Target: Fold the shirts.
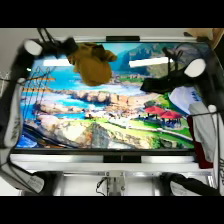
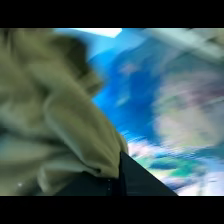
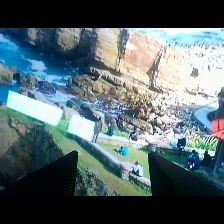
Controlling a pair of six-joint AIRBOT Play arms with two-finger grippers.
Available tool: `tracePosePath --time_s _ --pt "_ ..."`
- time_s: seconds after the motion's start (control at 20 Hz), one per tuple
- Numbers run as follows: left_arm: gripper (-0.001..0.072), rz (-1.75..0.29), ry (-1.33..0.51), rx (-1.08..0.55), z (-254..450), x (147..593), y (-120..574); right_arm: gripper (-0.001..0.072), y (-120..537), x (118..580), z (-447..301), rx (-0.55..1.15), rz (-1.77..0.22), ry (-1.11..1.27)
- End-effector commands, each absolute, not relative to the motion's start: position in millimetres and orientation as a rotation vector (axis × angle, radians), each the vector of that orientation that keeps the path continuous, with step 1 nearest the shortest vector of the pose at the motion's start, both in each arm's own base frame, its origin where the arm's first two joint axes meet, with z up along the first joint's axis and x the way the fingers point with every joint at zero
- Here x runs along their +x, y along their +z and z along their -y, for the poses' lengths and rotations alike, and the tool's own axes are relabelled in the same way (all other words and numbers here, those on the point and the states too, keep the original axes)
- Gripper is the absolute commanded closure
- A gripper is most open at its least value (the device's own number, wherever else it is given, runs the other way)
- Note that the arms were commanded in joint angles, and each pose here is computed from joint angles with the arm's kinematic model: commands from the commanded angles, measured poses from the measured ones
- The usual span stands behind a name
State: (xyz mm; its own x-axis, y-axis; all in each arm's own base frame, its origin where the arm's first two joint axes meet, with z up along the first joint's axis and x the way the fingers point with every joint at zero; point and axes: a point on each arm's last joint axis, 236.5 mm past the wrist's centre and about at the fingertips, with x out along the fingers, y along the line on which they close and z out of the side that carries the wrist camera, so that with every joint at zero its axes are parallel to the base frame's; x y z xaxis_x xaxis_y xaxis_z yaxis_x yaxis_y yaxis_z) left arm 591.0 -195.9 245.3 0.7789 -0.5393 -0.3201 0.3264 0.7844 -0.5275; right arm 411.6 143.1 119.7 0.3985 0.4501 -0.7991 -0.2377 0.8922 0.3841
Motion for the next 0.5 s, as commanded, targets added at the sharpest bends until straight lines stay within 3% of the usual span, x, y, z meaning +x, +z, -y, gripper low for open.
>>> tracePosePath --time_s 0.0,0.1,0.2,0.3,0.45 --pt "0.0662 -0.116 -0.688 -0.287 227 456 436 0.0167 214 397 -115 0.08 -0.865 0.385" --pt "0.0662 -0.015 -0.737 -0.216 235 384 487 0.0165 278 368 -98 0.026 -0.722 0.342" --pt "0.0662 -0.052 -0.779 -0.233 249 345 488 0.016 324 330 -82 0.01 -0.619 0.293" --pt "0.0662 -0.202 -0.82 -0.233 276 335 448 0.0159 340 290 -70 -0.003 -0.592 0.263" --pt "0.0662 -0.461 -0.881 -0.24 340 334 346 0.0159 325 242 -48 -0.048 -0.702 0.203"
